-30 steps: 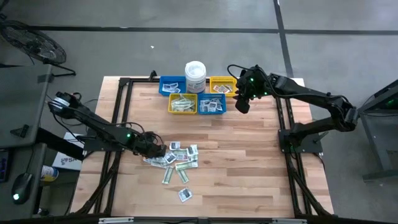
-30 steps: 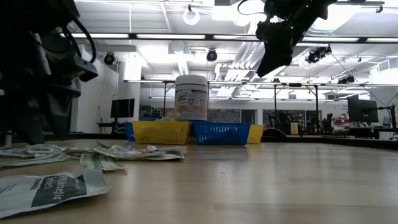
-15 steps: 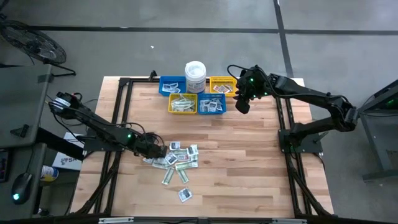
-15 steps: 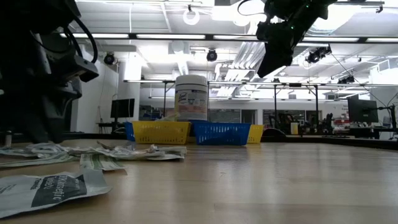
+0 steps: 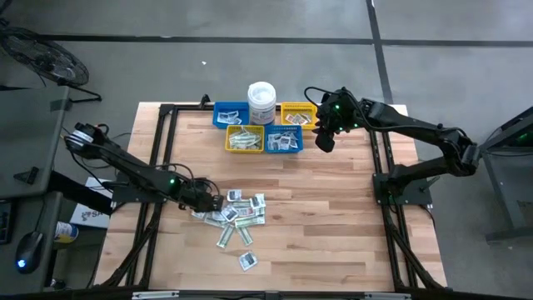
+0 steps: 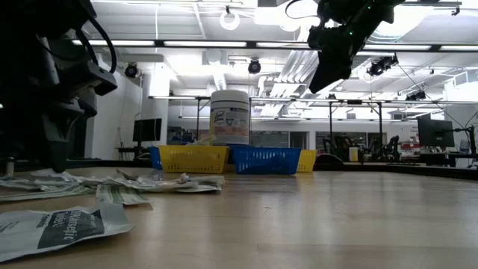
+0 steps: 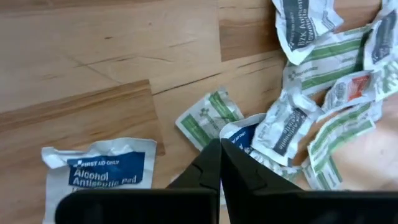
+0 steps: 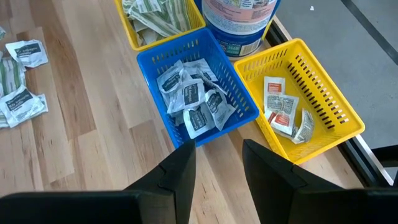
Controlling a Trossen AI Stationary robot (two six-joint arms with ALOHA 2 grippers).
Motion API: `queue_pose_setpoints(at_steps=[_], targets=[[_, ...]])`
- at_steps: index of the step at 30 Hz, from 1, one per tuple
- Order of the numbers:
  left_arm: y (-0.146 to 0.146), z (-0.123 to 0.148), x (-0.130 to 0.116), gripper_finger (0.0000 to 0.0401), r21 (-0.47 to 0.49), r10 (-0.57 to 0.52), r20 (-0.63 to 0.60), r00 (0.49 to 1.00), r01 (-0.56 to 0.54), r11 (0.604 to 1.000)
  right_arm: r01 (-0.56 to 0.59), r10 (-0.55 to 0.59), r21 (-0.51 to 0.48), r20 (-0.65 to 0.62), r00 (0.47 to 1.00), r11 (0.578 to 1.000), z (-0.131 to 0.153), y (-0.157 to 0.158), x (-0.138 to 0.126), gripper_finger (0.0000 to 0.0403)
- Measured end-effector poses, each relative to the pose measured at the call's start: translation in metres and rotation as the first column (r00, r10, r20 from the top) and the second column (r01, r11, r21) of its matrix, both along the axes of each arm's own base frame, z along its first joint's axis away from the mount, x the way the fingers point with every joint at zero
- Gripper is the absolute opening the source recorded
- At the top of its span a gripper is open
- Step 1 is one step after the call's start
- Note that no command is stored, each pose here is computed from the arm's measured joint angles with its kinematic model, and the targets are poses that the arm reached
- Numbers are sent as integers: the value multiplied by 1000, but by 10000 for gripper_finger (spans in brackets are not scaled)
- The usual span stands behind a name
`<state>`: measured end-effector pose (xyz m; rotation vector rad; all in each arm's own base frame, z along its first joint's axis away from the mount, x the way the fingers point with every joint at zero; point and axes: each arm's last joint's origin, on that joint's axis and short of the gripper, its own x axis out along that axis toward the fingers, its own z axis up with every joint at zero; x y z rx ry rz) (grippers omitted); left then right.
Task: Pick & Place First Aid Supplies
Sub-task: Put the blue alcohol pad into the left blue bin
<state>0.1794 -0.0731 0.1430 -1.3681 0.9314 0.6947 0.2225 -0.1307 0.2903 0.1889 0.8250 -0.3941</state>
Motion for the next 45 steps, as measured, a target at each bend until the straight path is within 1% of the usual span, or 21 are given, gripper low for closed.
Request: queue_pose_setpoints(at_steps=[10, 16, 18, 23, 26, 28, 30, 32, 34, 37, 39, 41, 43, 45], targets=[[4, 25, -8, 1, -38, 16, 136, 991, -11, 999, 0, 0, 0, 0, 1000, 1000, 0, 0, 0, 126], [10, 40, -12, 1, 19, 57, 252, 966, -64, 998, 0, 0, -1, 2, 1000, 1000, 0, 0, 0, 126], [11, 44, -13, 0, 25, 72, 286, 956, -82, 996, 0, 0, -3, 5, 1000, 1000, 0, 0, 0, 126], [13, 50, -15, 0, 45, 93, 331, 939, -114, 992, 3, -3, -10, 10, 1000, 1000, 1, -1, 1, 126], [15, 53, -15, 0, 69, 126, 374, 919, -163, 984, 9, -8, -16, 9, 1000, 1000, 1, -1, 1, 126], [16, 56, -14, 0, 106, 136, 414, 900, -196, 975, 8, -8, -16, 9, 1000, 1000, 1, -1, 1, 126], [18, 59, -12, 0, 151, 153, 470, 869, -250, 957, 9, -9, -16, 9, 1000, 1000, 1, -1, 1, 126], [19, 64, -9, 0, 201, 163, 531, 832, -310, 929, 12, -12, -13, 10, 1000, 1000, 1, -1, 1, 126], [23, 68, -7, 0, 249, 176, 578, 797, -378, 892, 19, -19, -6, 13, 1000, 1000, 1, -1, 1, 126], [34, 71, -4, 0, 326, 184, 601, 778, -449, 832, 32, -32, 4, 18, 999, 999, 1, -1, 1, 126], [46, 73, -2, 0, 363, 199, 600, 774, -486, 795, 42, -42, 9, 26, 999, 999, 1, -1, 1, 126], [61, 74, -1, 0, 410, 200, 582, 788, -497, 765, 54, -55, 9, 48, 997, 998, 3, -2, 2, 126], [78, 76, -1, 0, 444, 197, 559, 805, -491, 749, 81, -81, 6, 71, 994, 997, 4, -4, 3, 126], [96, 78, -2, 0, 475, 180, 540, 822, -474, 741, 114, -113, -3, 104, 988, 993, 7, -5, 5, 126]])
